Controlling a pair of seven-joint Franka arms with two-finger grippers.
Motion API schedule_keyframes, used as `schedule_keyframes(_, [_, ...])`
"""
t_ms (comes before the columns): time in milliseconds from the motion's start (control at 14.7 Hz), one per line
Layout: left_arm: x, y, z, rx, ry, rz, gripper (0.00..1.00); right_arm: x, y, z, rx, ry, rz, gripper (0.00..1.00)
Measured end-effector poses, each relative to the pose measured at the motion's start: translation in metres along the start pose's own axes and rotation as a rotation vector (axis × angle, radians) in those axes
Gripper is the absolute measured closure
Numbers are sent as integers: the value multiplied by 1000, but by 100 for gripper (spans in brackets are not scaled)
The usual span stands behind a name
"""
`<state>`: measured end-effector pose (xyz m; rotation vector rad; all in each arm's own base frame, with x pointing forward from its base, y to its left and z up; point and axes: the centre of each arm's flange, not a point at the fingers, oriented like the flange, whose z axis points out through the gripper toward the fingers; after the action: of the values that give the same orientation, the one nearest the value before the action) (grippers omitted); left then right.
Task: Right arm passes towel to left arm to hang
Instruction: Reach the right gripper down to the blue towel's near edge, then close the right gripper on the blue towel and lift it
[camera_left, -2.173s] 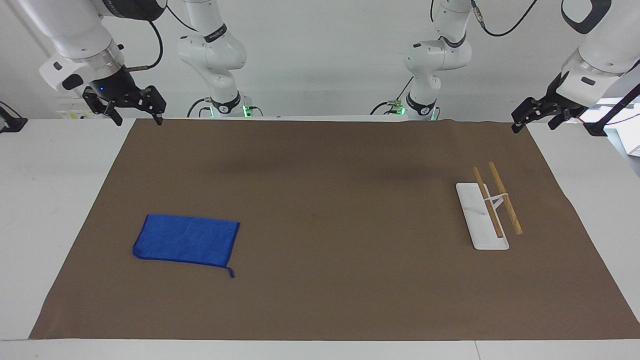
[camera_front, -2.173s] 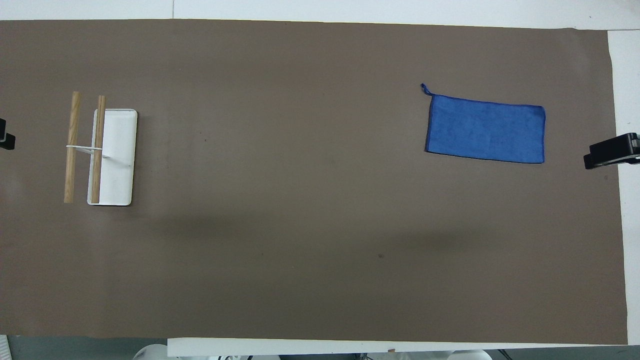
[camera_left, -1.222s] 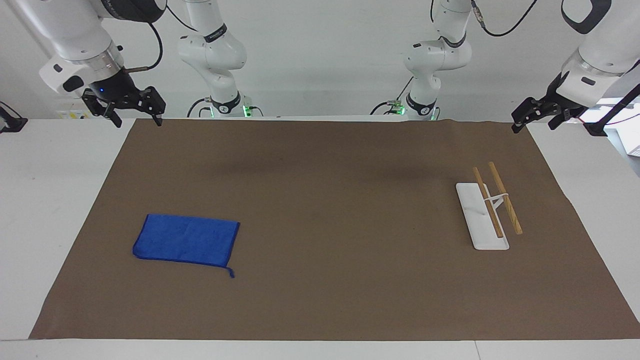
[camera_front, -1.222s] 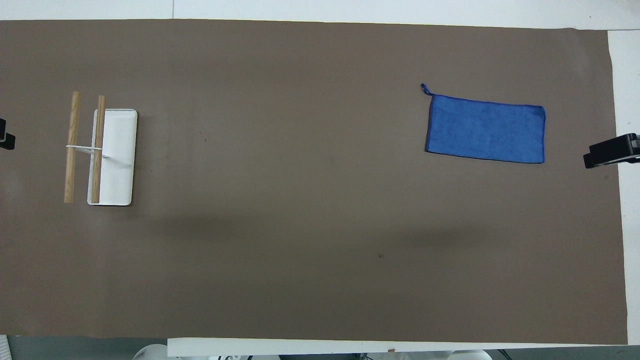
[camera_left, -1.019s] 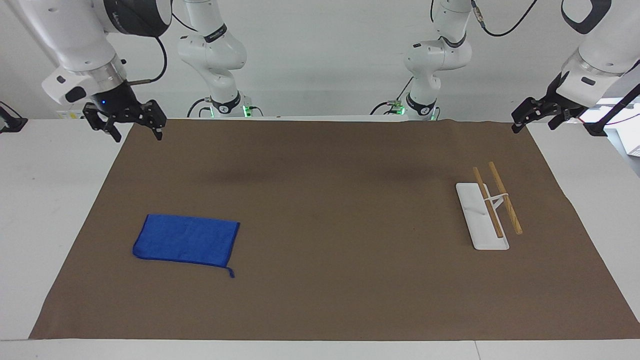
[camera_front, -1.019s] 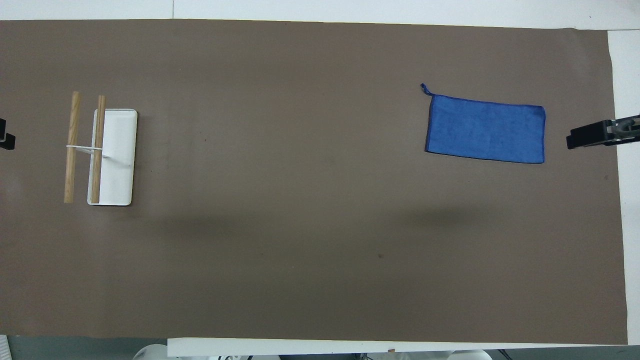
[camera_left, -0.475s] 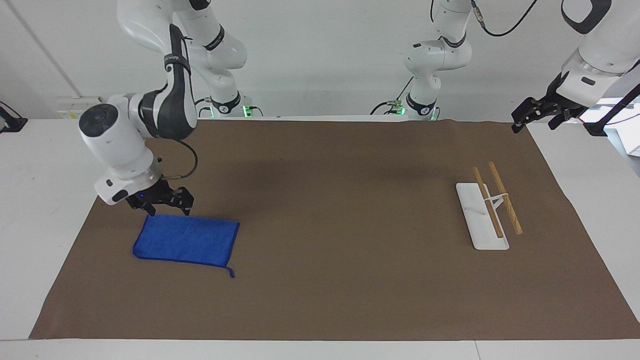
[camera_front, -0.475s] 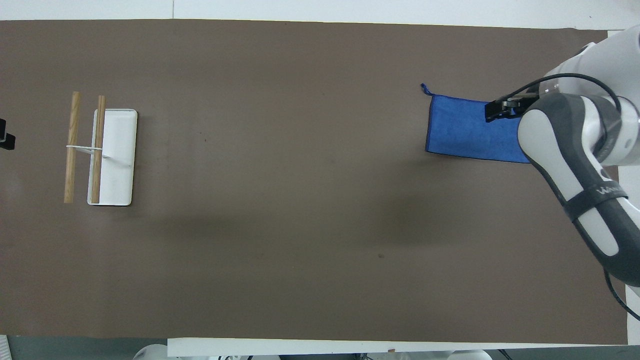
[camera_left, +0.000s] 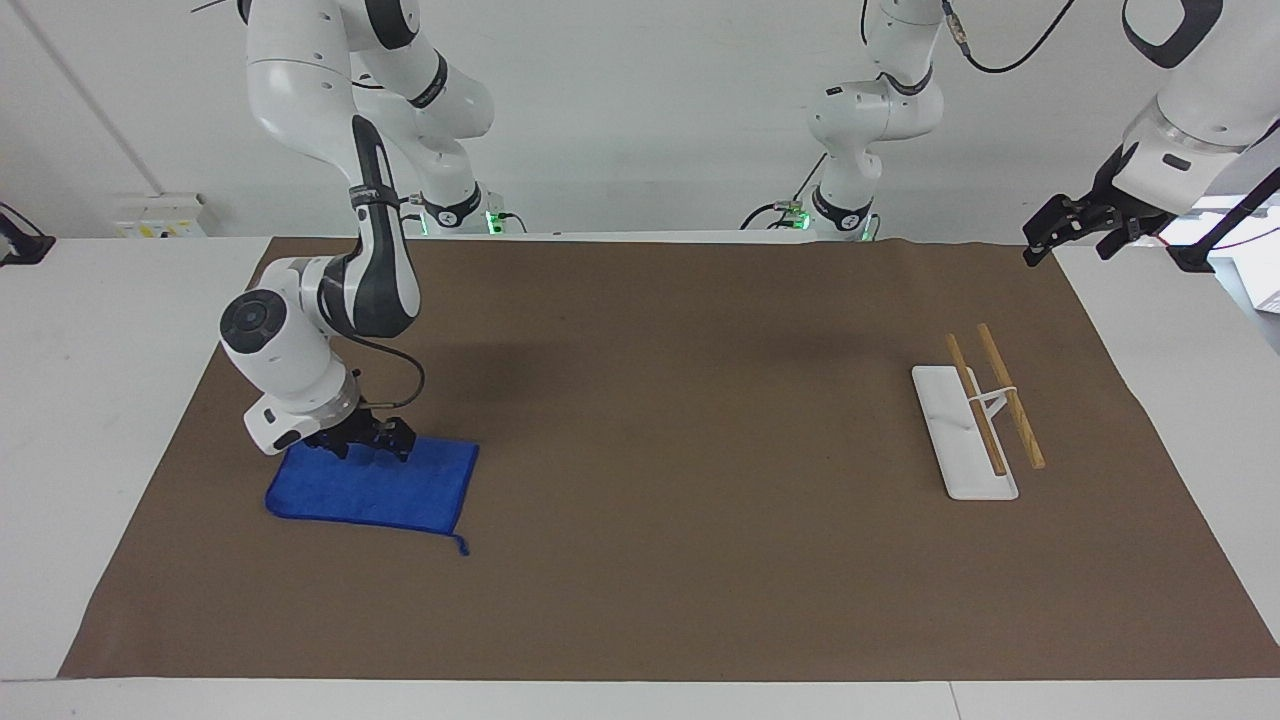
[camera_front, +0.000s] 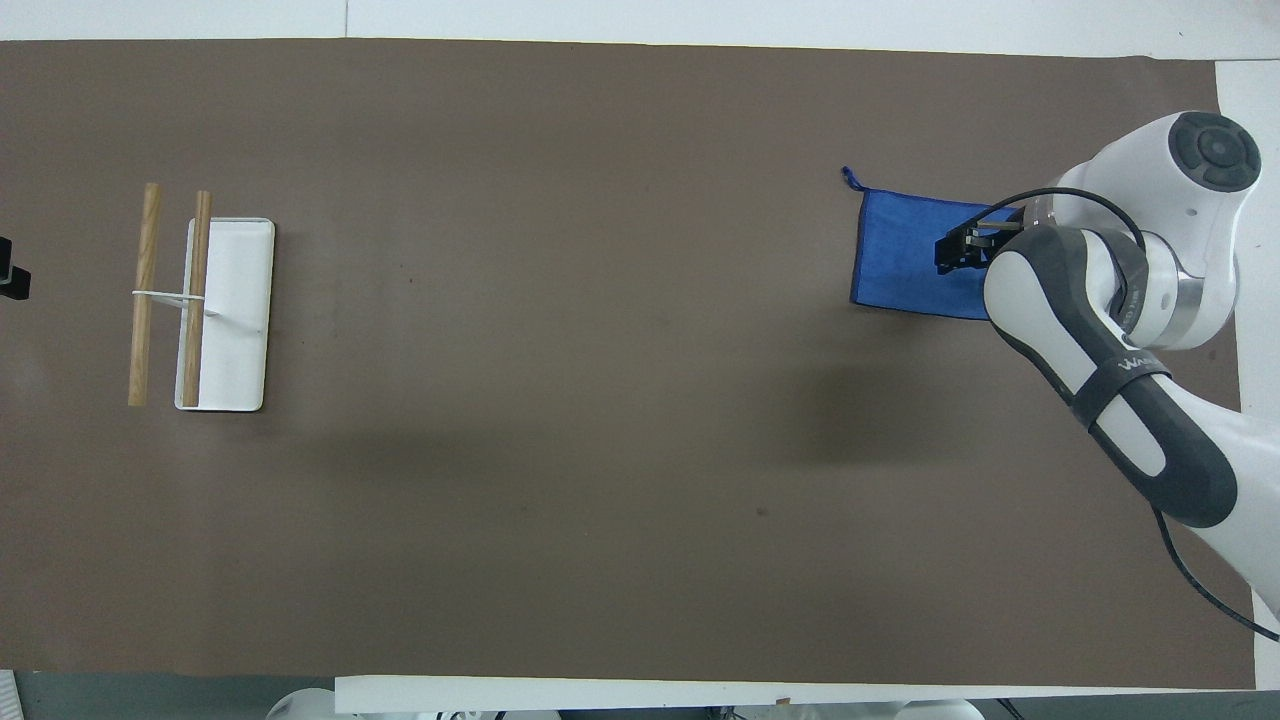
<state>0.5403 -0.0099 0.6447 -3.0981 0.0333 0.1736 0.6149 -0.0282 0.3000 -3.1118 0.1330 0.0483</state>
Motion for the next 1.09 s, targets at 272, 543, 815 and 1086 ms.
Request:
schedule_keyframes(272, [0,0,0,0,0,0,0,-8,6,15,0,-2,-10,16])
schedule_keyframes(543, [0,0,0,0,0,0,0,-9,5,13,-3,0,-17,43])
schedule_keyframes(815, [0,0,0,0,0,0,0,-9,5,10,-3,5,-28,86])
schedule_keyframes(1086, [0,0,0,0,0,0,0,-2,-3,-12,-2,-50,-45,93])
